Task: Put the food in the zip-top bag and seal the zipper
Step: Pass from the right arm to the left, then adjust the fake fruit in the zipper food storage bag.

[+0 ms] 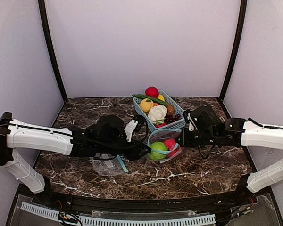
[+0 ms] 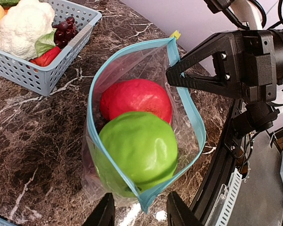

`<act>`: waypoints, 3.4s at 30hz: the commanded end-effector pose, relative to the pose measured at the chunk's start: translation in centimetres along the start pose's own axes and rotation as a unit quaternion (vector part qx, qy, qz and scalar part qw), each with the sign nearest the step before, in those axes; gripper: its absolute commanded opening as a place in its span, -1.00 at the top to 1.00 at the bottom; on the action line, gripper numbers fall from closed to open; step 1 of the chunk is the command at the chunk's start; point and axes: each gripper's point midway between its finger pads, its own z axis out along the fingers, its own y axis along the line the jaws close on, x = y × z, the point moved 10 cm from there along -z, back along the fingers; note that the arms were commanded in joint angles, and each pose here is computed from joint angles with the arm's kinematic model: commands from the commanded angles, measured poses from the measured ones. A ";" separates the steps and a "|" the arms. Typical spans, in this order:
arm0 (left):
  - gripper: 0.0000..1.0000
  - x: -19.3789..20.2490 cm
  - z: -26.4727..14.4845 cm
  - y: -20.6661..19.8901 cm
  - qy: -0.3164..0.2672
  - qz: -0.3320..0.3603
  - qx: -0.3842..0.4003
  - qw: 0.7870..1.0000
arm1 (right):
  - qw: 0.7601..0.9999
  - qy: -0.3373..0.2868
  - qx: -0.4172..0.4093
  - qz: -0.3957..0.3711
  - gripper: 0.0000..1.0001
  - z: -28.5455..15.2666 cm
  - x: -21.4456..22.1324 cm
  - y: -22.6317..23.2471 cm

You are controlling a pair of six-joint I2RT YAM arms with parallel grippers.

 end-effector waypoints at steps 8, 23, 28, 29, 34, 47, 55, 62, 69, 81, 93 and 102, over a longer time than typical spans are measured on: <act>0.66 -0.2 0.9 -0.4 0.018 -0.001 0.022 1.000 | 1.000 -0.015 -0.001 0.008 0.86 -0.1 -0.2 -0.2; 0.99 -2.3 0.0 -1.4 -0.004 0.035 0.031 0.999 | 0.996 -0.072 0.018 -0.038 -0.12 -5.6 -2.8 0.2; 0.99 -2.3 0.0 -1.3 0.001 0.037 0.032 0.999 | 0.993 -0.056 -0.029 -0.102 -0.20 -6.3 -3.5 1.6; 0.99 -2.2 0.0 -1.3 0.002 0.038 0.033 0.999 | 0.992 -0.050 -0.038 -0.114 -0.21 -6.2 -3.5 2.0; 0.99 -2.1 0.1 -1.2 0.008 0.041 0.035 0.999 | 0.988 -0.007 -0.019 -0.156 -0.21 -5.0 -3.8 2.6; 0.99 -2.1 -0.1 -1.2 0.013 0.045 0.030 0.998 | 0.961 0.081 0.093 -0.246 -0.34 -0.8 -3.8 2.3; 0.99 -2.4 -0.3 -1.4 0.012 0.051 0.026 0.998 | 0.945 0.113 0.113 -0.284 -0.48 0.9 -3.5 2.3; 0.99 -2.8 -0.8 -1.4 0.001 0.055 0.020 0.998 | 0.925 0.122 0.178 -0.313 -0.48 1.6 -3.4 1.3; 0.99 -2.4 -0.7 -1.1 0.016 0.055 0.008 0.998 | 0.914 0.090 0.240 -0.316 -0.34 0.7 -4.5 0.9; 0.99 -2.7 -0.7 -1.2 0.012 0.057 0.008 0.998 | 0.934 0.056 0.204 -0.289 -0.24 -2.0 -5.9 2.2; 0.99 -2.9 -0.8 -1.3 0.011 0.062 0.006 0.998 | 0.964 0.076 -0.032 -0.253 -0.01 -2.3 -5.2 5.7; 0.99 -3.0 -1.0 -1.3 0.008 0.065 0.004 0.998 | 0.963 0.125 -0.018 -0.239 0.34 1.3 -3.6 4.9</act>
